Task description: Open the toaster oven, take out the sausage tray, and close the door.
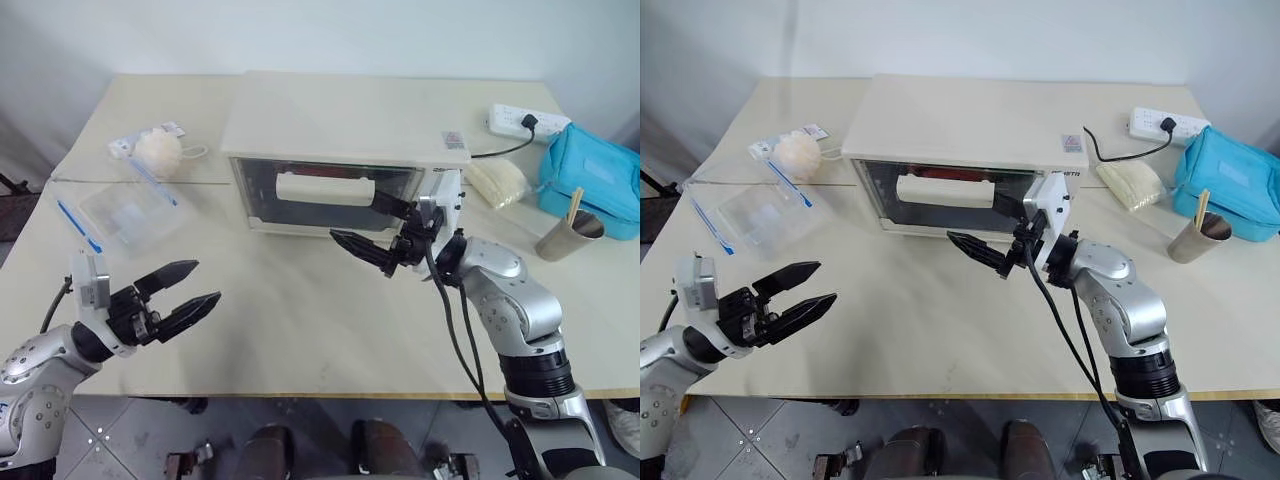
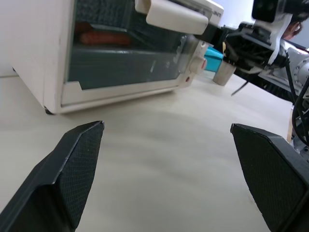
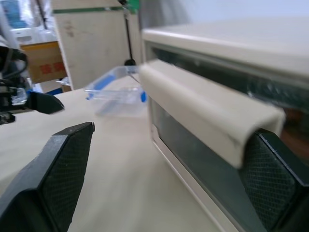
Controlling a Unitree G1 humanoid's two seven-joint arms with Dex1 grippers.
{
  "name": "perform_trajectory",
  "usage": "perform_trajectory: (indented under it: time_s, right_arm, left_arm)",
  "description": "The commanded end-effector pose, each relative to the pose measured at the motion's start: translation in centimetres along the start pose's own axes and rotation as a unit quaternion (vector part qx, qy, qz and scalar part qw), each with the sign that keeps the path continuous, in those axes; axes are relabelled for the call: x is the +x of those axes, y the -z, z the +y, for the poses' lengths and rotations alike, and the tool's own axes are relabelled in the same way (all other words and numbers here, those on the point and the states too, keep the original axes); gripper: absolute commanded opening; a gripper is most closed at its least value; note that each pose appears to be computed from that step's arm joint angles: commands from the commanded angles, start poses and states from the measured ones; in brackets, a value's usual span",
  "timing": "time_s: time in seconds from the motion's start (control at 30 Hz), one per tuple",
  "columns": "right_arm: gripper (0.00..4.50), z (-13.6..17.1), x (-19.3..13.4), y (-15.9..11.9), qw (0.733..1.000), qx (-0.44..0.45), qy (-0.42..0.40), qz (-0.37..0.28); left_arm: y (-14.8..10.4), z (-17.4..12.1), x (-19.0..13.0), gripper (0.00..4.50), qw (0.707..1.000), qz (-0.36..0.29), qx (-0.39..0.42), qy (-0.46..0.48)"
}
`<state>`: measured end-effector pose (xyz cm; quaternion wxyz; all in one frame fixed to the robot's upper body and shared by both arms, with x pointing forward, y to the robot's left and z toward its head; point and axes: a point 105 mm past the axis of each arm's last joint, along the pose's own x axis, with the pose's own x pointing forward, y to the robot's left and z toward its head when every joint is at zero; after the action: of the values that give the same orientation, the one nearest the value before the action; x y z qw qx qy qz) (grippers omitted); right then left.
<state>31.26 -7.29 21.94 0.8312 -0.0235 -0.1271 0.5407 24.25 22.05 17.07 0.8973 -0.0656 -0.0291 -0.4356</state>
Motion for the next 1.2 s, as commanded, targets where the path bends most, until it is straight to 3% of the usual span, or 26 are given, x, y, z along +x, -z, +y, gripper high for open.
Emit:
perform_trajectory:
  time_s: [0.03, 0.17, 0.27, 0.5, 0.7, 1.03, 1.2]
  right_arm:
    - [4.5, 2.6, -0.7, -0.3, 0.995, -0.068, -0.075, 0.0]
    - [4.5, 3.4, -1.9, 0.9, 0.986, -0.131, -0.101, 0.032]
    - [4.5, 3.3, -2.5, 1.7, 0.98, -0.159, -0.105, 0.052]
    - [4.5, 3.0, -2.6, 1.8, 0.978, -0.181, -0.09, 0.049]
    - [4.5, 3.2, -2.2, 1.7, 0.978, -0.185, -0.089, 0.043]
    - [4.5, 3.8, -2.5, 1.9, 0.975, -0.194, -0.092, 0.049]
    - [4.5, 3.6, -6.2, 2.8, 0.977, -0.189, -0.04, 0.095]
  left_arm:
    - [-1.1, 0.7, 0.5, 4.46, 0.999, -0.019, 0.023, -0.015]
    - [-3.1, 1.0, 1.1, 4.46, 0.998, -0.064, -0.014, 0.016]
    - [-4.1, 1.2, 1.5, 3.89, 0.997, -0.066, -0.017, 0.039]
    - [-6.3, 5.3, 4.8, 1.79, 0.994, -0.104, 0.036, -0.002]
    - [-6.1, 5.9, 8.2, 0.03, 0.993, -0.107, 0.045, 0.019]
    - [-4.3, 6.0, 11.0, 0.03, 0.994, -0.076, 0.068, 0.035]
    - [-2.4, 4.6, 11.1, 0.03, 0.994, -0.045, 0.051, 0.088]
